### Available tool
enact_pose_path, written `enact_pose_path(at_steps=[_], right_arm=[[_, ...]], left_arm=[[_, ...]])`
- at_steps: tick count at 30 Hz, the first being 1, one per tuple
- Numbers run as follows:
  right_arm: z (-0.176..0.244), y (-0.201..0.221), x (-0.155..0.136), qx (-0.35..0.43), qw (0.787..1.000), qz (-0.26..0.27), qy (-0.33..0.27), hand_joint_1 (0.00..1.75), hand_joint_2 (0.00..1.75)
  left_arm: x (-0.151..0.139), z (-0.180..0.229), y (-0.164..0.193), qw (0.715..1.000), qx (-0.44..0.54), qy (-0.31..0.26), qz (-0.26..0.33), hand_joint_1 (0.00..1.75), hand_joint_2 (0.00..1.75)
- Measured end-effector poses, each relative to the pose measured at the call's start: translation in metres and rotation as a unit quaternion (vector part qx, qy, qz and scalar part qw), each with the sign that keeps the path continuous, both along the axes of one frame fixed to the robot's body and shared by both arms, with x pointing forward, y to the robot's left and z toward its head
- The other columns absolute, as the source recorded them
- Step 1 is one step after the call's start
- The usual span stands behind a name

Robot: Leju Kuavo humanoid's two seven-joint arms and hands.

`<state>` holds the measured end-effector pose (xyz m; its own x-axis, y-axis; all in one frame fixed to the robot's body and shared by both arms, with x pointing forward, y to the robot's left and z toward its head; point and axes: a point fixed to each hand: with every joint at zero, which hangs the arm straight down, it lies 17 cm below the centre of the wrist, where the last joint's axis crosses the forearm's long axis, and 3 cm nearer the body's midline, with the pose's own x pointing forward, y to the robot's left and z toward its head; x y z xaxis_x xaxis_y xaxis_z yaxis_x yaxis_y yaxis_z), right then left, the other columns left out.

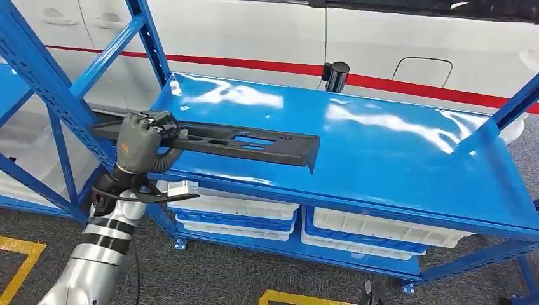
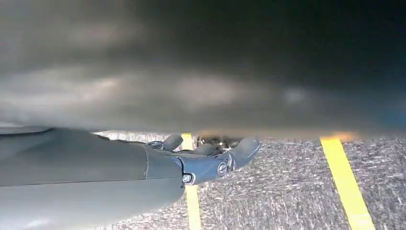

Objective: Take the parts from the cabinet and place them on the table.

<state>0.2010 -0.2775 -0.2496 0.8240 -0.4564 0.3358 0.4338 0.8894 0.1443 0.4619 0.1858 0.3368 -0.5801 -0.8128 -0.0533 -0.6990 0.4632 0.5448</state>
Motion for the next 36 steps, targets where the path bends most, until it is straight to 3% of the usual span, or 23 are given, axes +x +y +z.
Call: enact_pose_path(at_steps=[12,36], right_arm=[[0.000,0.010,-0.001,0.009,1.000,-0.006,0.000,0.00,0.00],[-0.001,0.015,-0.007,0.015,1.000,-0.012,0.003,0.00,0.00]], left_arm=[[-0.007,0.011,0.025,1.000,0.001,-0.020,0.017,1.75,1.75],[-0.006,0.003,0.035,1.000,0.004,-0.011,0.024,1.75,1.75]])
